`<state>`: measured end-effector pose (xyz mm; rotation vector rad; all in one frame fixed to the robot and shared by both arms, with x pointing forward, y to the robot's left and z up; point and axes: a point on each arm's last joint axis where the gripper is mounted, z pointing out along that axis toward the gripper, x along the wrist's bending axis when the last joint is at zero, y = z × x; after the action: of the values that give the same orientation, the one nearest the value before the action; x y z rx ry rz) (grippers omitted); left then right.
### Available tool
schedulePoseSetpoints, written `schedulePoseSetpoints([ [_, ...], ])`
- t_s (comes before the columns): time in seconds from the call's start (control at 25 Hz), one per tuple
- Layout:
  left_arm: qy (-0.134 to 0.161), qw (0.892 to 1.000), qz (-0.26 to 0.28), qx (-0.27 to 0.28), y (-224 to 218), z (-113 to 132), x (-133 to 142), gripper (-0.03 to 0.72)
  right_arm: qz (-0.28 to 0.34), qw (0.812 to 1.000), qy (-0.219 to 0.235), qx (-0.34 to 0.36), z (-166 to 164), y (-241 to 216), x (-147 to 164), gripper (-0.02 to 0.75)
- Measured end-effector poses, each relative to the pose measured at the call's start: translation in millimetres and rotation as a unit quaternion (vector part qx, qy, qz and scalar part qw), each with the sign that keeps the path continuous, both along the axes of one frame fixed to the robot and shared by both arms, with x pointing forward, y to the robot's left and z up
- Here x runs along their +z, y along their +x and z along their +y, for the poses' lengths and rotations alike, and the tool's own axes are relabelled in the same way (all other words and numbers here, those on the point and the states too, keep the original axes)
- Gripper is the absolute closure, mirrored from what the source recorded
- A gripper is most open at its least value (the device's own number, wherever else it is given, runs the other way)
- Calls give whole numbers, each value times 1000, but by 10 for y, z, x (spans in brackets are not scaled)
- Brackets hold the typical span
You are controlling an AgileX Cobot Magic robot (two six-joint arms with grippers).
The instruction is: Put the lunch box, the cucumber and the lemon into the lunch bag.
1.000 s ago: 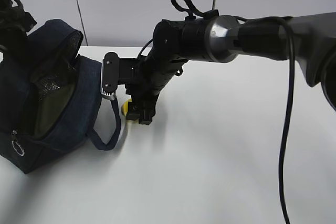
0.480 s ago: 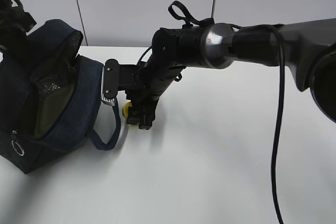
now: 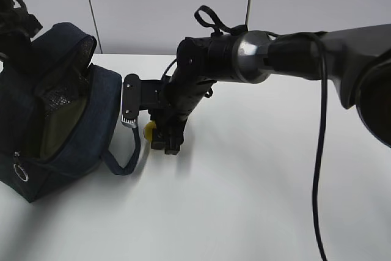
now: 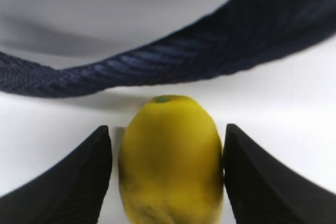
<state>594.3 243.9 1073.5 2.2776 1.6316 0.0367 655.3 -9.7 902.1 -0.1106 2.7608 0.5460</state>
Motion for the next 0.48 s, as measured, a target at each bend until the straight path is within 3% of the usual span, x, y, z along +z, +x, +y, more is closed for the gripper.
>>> schedulePoseSetpoints([
  [0.16, 0, 1000, 0, 0, 0, 0, 0, 686, 11, 1000, -8, -2, -7, -6, -85, 248],
  [0.48, 0, 1000, 0, 0, 0, 1, 0, 686, 19, 1000, -13, -5, -16, -17, -92, 337],
])
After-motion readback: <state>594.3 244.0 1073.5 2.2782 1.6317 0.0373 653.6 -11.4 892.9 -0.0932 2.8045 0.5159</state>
